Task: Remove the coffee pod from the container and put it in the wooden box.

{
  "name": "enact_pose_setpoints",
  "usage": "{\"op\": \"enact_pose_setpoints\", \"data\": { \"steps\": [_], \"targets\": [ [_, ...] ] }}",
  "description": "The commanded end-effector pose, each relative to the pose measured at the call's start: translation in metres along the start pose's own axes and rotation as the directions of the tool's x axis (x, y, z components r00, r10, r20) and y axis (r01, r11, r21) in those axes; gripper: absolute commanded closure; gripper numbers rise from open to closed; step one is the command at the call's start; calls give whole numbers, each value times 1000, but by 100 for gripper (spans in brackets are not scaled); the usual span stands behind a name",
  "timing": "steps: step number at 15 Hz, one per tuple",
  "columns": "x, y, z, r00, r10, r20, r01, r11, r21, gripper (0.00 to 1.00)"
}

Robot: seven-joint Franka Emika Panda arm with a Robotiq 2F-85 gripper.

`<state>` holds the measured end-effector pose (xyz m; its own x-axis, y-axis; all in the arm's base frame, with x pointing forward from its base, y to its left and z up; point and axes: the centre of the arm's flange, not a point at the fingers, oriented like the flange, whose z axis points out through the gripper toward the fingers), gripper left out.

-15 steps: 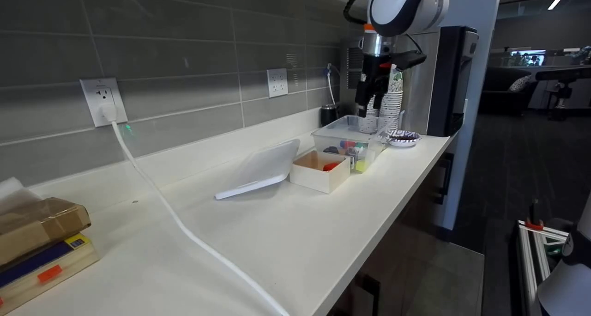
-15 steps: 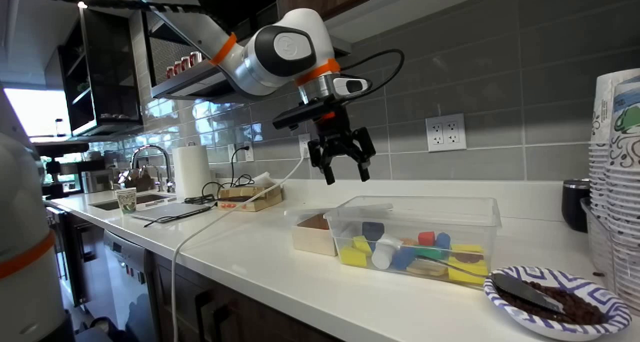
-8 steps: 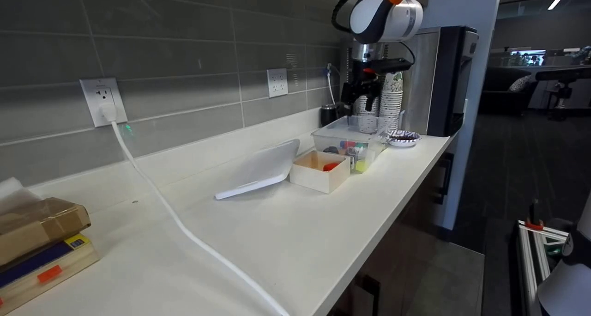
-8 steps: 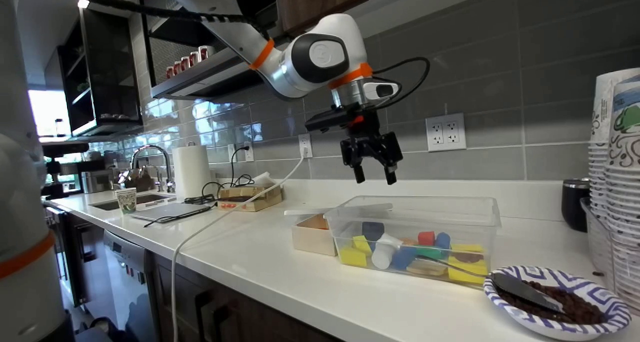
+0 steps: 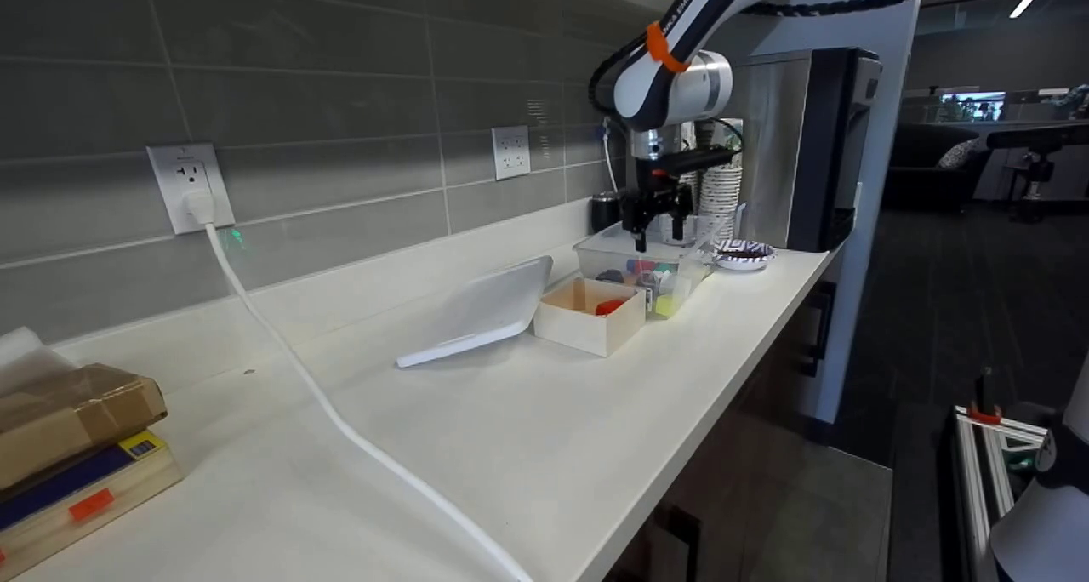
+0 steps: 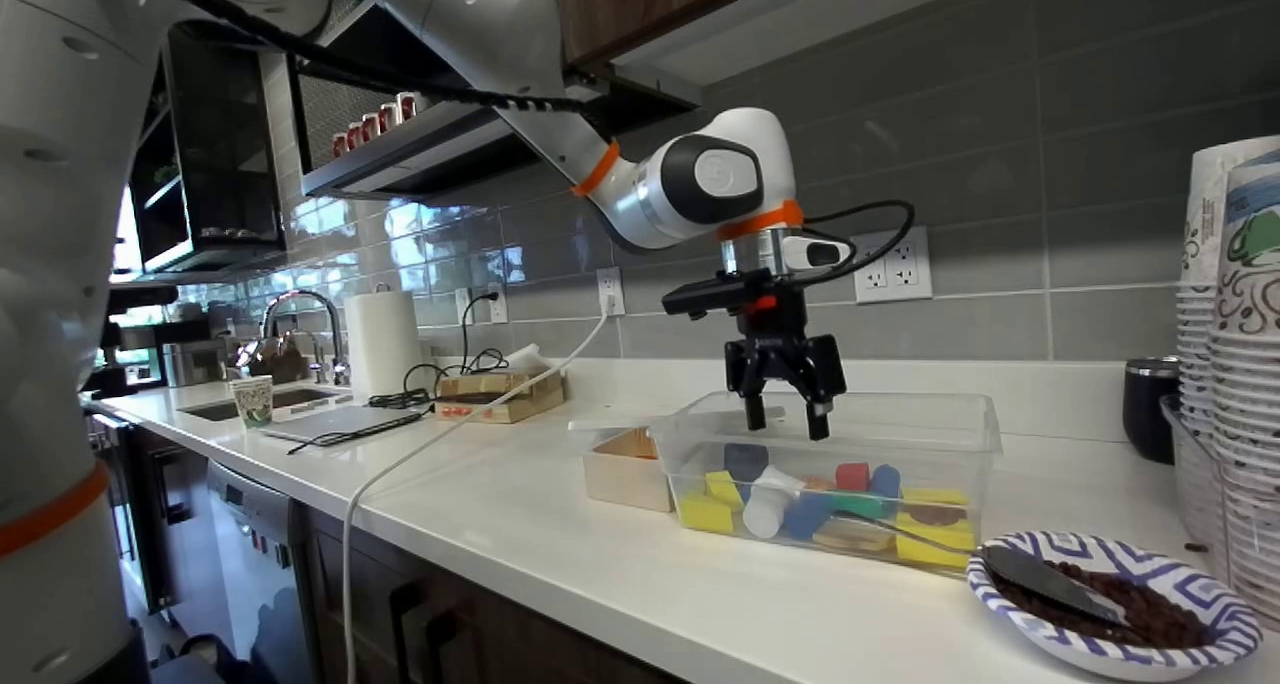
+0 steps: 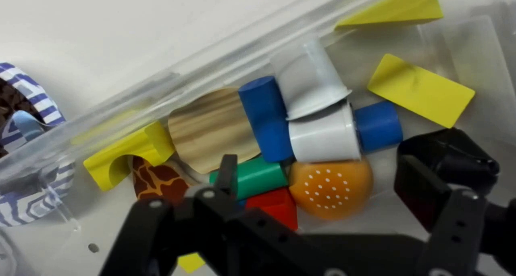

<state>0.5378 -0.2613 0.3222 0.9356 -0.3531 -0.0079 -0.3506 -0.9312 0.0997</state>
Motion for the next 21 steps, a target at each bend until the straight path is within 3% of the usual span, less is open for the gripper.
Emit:
{"op": "enact_pose_setpoints", "data": {
  "steps": [1, 13, 15, 21],
  "targets": [
    [28, -1, 18, 997, 24, 75, -24, 1000, 9, 0],
    [29, -4, 58, 983, 28, 181, -28, 1000, -3, 0],
    [30, -5, 59, 983, 26, 179, -26, 1000, -1, 28],
    [37, -10, 55, 988, 22, 152, -23, 1000, 5, 72]
  ]
}}
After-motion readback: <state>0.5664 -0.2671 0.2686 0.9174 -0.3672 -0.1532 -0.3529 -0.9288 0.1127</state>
